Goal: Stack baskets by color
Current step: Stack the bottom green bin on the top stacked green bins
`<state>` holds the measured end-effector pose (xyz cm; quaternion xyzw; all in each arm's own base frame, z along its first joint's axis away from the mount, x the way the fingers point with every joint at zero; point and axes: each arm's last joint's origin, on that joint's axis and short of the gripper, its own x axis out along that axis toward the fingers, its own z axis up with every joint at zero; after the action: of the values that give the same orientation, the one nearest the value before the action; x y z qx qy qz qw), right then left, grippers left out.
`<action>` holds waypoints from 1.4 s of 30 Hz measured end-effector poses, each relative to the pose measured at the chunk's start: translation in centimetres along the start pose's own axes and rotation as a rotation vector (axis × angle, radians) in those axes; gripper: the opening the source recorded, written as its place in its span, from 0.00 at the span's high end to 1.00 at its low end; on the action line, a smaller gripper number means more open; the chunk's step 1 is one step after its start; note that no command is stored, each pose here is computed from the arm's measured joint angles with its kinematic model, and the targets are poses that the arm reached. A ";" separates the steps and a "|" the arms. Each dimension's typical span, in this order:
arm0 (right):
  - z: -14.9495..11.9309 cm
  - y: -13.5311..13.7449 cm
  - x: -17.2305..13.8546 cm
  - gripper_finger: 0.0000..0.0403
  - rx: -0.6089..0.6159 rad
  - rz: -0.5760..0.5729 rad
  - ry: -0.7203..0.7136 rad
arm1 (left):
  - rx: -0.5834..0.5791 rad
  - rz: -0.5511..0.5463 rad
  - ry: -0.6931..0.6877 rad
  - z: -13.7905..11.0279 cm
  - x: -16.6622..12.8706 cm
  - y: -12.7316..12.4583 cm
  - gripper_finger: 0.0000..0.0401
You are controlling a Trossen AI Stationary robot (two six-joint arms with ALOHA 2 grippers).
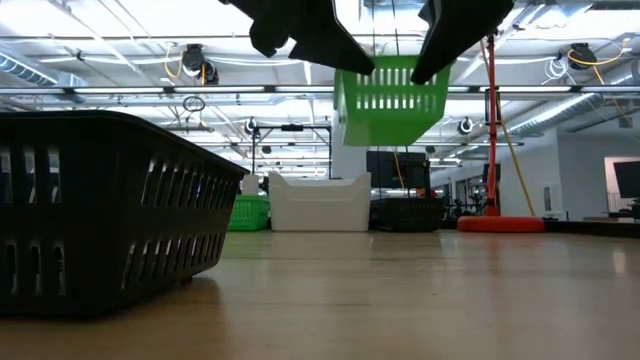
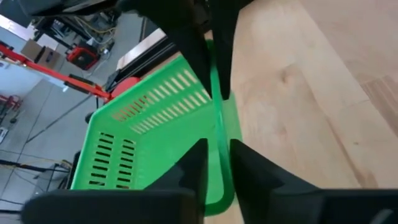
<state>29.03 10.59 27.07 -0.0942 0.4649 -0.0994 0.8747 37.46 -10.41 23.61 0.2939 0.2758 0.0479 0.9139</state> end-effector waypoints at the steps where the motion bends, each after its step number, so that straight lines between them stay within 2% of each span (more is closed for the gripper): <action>1: 0.0 0.0 0.0 0.98 -0.001 0.000 -0.002 | 0.002 -0.001 0.001 0.0 0.0 0.0 0.87; 5: 0.1 0.0 0.0 0.98 0.003 0.002 -0.008 | 0.024 -0.021 0.013 -0.2 0.0 0.0 0.96; 8: 0.2 0.1 0.0 0.98 0.008 0.005 -0.018 | 0.029 -0.029 0.033 -0.5 0.1 0.1 0.98; 14: 0.6 0.2 0.0 0.98 0.022 0.016 -0.055 | 0.022 -0.054 0.053 -0.9 0.3 0.4 0.85; 17: 0.6 0.2 0.0 0.97 0.022 0.015 -0.062 | 0.044 -0.056 0.055 -0.9 0.4 0.4 0.86; 20: 0.9 0.2 -0.1 0.93 0.034 0.016 -0.089 | 0.061 -0.058 0.062 -1.0 0.4 0.3 0.96; 28: 1.2 1.0 -0.8 0.74 0.010 0.008 -0.151 | 0.046 -0.062 0.081 -1.2 0.1 0.5 0.98; 34: 0.6 1.9 -3.6 0.61 -0.020 0.012 -0.229 | -0.009 -0.054 0.101 -0.9 -2.2 2.4 0.98; 42: -0.7 2.5 -9.2 0.59 -0.016 0.042 -0.396 | -0.039 0.007 0.168 -1.4 -6.5 6.2 0.99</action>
<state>23.64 15.34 33.36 -0.1091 0.2864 -0.0569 0.9502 31.69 -6.24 29.27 0.2718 0.3496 0.0809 0.8930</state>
